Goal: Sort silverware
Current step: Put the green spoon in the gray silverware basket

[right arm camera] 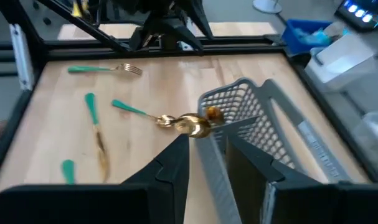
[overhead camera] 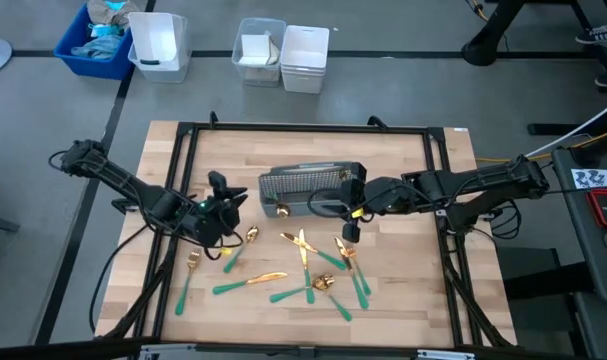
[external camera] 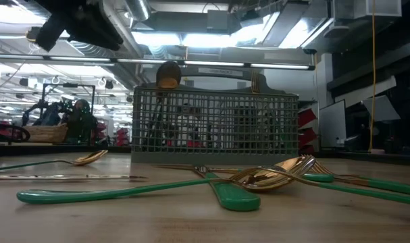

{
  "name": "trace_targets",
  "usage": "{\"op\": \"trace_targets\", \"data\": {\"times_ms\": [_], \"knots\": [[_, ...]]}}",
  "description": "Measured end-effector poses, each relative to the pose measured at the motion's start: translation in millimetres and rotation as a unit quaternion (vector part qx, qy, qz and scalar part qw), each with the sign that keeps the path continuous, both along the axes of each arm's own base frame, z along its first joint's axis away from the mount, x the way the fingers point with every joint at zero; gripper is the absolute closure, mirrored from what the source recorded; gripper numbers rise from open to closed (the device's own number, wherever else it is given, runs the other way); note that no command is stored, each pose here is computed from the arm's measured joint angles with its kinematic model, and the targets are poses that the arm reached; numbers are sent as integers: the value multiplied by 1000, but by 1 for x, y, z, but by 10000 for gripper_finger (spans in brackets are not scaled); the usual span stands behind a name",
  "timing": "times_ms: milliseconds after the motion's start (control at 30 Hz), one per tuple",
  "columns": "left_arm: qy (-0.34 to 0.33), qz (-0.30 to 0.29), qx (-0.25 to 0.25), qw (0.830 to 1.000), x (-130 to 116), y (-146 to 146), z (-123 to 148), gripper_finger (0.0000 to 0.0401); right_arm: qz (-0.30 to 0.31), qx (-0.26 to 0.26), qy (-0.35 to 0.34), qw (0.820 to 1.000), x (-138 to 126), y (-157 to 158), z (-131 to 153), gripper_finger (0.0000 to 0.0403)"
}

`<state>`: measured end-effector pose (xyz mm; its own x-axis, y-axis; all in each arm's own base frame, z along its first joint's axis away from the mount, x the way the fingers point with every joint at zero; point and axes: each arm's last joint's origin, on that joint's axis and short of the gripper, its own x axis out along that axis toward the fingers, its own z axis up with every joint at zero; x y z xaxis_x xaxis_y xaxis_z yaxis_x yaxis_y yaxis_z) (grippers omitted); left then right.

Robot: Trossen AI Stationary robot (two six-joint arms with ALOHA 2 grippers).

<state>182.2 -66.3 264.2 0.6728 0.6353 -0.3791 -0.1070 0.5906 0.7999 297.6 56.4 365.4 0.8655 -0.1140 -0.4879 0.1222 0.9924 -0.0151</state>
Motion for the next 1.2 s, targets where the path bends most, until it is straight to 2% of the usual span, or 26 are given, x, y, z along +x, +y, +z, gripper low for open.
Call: {"op": "trace_targets", "data": {"times_ms": [67,133,200,267,333,367,567,700,833,1000,1100,1200], "knots": [[-59,25,-94,994,0,-2,-1,318,1,16,0,1000,0,0,0,298],[-94,39,-202,974,0,-5,-3,320,7,28,5,1000,0,1,-1,298],[-104,53,-314,942,0,-9,-6,320,14,34,11,999,-1,2,-2,298],[-100,72,-412,903,1,-13,-9,319,17,34,20,999,-2,2,-3,298],[-89,93,-476,870,2,-17,-13,318,17,33,27,999,-2,2,-5,298],[-84,104,-493,860,3,-19,-16,318,17,33,30,999,-3,2,-5,298],[-43,168,-506,845,14,-33,-43,317,18,37,47,998,-5,1,-8,298],[3,199,-507,839,23,-40,-65,317,4,88,70,994,-7,2,-12,298],[29,224,-491,842,29,-44,-83,317,-34,145,121,981,-12,3,-22,298],[53,243,-466,849,34,-46,-101,317,-95,208,183,956,-16,13,-50,298],[63,254,-455,851,37,-46,-110,317,-103,221,208,947,-19,25,-67,298],[61,278,-449,847,40,-45,-119,317,-109,226,226,941,-23,36,-81,298]]}}
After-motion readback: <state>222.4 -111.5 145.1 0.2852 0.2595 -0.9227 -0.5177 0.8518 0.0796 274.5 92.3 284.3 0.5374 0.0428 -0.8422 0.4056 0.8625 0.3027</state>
